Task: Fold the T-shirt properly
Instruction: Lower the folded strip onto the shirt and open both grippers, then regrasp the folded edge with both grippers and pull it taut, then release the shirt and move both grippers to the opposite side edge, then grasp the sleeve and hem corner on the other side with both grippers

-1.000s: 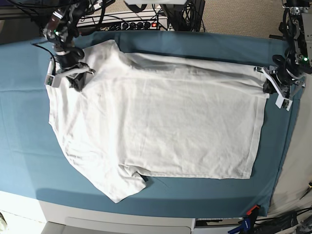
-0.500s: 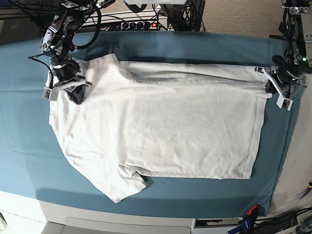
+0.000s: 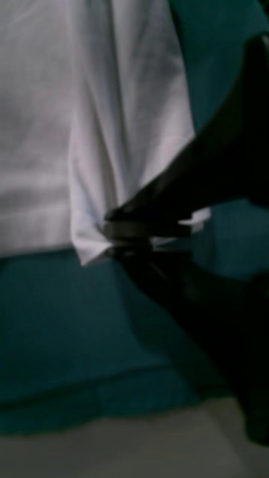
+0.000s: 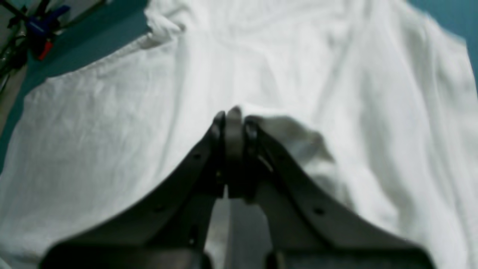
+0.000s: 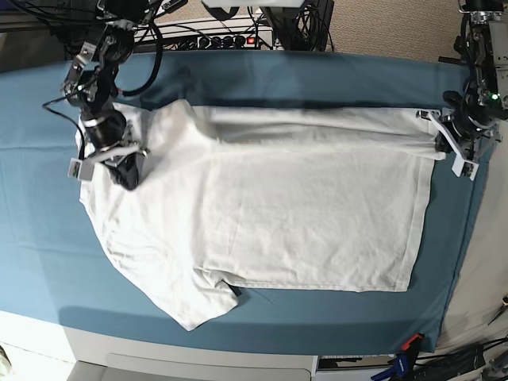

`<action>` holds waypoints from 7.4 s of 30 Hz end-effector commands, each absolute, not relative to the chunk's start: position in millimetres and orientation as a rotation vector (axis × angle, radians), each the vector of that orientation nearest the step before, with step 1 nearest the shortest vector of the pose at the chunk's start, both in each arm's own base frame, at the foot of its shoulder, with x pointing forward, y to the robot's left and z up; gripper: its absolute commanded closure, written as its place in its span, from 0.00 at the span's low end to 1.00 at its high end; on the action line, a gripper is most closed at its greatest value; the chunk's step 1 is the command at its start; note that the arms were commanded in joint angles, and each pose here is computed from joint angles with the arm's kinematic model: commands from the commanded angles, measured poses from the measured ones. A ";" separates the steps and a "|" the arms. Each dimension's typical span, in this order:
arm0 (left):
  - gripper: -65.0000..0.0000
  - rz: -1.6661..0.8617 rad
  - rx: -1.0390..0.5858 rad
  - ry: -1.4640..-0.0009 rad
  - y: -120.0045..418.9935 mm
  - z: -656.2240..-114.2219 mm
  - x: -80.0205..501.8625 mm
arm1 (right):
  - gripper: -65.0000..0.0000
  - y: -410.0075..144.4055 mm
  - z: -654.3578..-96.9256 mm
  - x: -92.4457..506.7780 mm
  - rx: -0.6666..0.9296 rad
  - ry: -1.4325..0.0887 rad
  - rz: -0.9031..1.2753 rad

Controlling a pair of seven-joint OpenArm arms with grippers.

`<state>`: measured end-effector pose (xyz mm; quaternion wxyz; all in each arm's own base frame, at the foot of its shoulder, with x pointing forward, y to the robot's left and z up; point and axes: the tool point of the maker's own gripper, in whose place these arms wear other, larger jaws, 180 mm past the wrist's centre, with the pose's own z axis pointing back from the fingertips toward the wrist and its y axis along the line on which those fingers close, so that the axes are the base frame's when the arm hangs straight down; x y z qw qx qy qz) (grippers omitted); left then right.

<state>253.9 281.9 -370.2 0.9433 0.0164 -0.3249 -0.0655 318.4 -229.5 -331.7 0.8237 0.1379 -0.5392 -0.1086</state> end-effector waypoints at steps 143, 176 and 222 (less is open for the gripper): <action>1.00 -0.137 -0.416 -0.367 267.4 -383.2 157.8 | 1.00 -353.1 -370.8 108.5 0.263 -0.846 -0.616; 0.55 -0.125 -0.244 -0.414 308.9 -367.8 154.6 | 0.63 -416.1 -306.2 82.5 0.030 -1.026 -0.599; 0.57 0.068 -0.412 -0.531 260.0 -377.7 458.6 | 0.63 -195.1 -304.9 510.3 0.264 -0.973 0.186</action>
